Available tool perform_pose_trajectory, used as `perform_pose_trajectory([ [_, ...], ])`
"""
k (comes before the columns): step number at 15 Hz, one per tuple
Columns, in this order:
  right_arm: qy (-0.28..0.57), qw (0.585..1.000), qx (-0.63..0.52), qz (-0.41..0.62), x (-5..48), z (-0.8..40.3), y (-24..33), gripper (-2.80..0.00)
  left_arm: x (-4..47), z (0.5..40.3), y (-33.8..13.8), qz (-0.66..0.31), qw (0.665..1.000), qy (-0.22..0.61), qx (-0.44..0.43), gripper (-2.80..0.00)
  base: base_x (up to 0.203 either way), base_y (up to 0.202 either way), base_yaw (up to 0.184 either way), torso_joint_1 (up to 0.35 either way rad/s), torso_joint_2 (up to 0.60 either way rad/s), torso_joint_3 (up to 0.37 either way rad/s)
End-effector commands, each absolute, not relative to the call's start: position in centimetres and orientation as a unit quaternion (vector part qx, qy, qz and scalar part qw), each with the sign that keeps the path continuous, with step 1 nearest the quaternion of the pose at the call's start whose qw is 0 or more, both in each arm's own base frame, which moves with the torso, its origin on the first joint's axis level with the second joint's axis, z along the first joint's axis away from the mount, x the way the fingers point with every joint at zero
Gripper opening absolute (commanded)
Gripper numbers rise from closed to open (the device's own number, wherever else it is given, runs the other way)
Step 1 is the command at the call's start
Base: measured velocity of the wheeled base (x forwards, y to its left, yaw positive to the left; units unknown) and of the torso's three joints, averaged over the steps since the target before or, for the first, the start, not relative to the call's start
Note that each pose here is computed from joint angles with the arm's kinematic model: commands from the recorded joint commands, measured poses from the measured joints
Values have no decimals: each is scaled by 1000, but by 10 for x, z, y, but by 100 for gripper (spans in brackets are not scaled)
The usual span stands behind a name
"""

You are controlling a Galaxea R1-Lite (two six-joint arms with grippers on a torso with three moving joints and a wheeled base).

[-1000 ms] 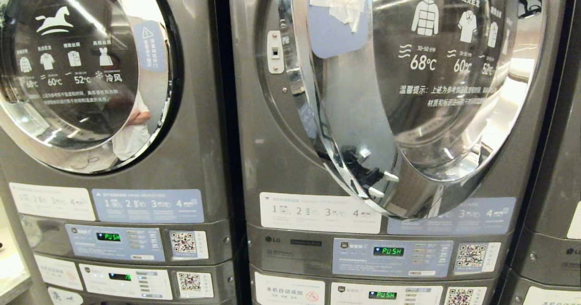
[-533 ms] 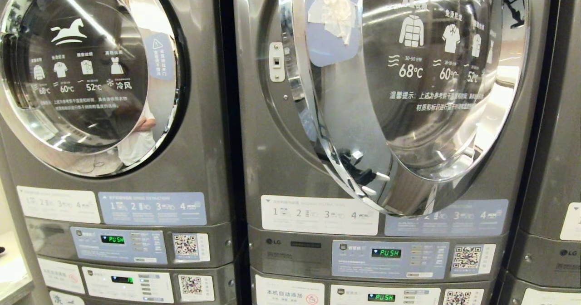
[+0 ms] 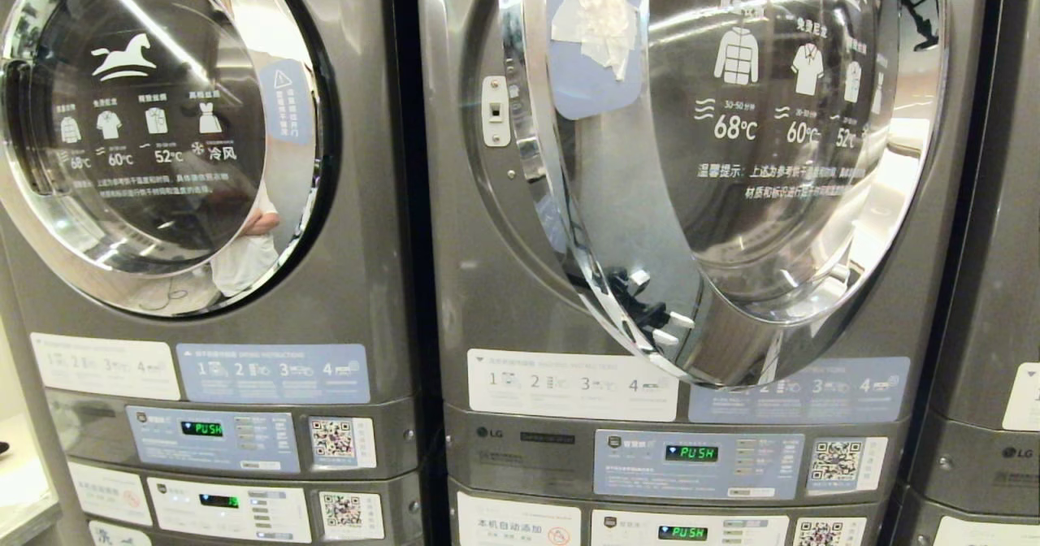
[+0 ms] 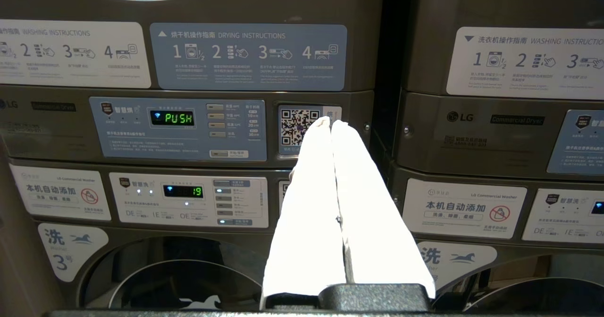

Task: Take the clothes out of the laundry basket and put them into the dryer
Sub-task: Open the dryer

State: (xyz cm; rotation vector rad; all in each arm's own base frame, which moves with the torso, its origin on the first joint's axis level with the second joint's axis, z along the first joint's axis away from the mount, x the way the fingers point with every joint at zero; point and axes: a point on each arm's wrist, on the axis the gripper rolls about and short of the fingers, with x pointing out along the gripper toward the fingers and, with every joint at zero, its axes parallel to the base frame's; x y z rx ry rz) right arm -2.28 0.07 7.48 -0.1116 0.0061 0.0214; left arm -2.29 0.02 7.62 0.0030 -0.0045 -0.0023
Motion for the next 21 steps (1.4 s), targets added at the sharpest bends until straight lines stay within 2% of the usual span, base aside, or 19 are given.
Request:
perform_pose_trajectory([
  [1,3,998,-56,11,-23,75,1,-280,-23,76,0,-1,1000,-3,2,-280,0,0,0,0,0,0],
  [10,3,999,-49,10,-23,75,1,-280,-23,76,0,-1,1000,-2,1,-280,0,-8,-1,0,0,0],
  [21,3,999,-49,10,-23,75,1,-280,-23,76,0,-1,1000,-2,1,-280,0,-189,-1,2,2,3],
])
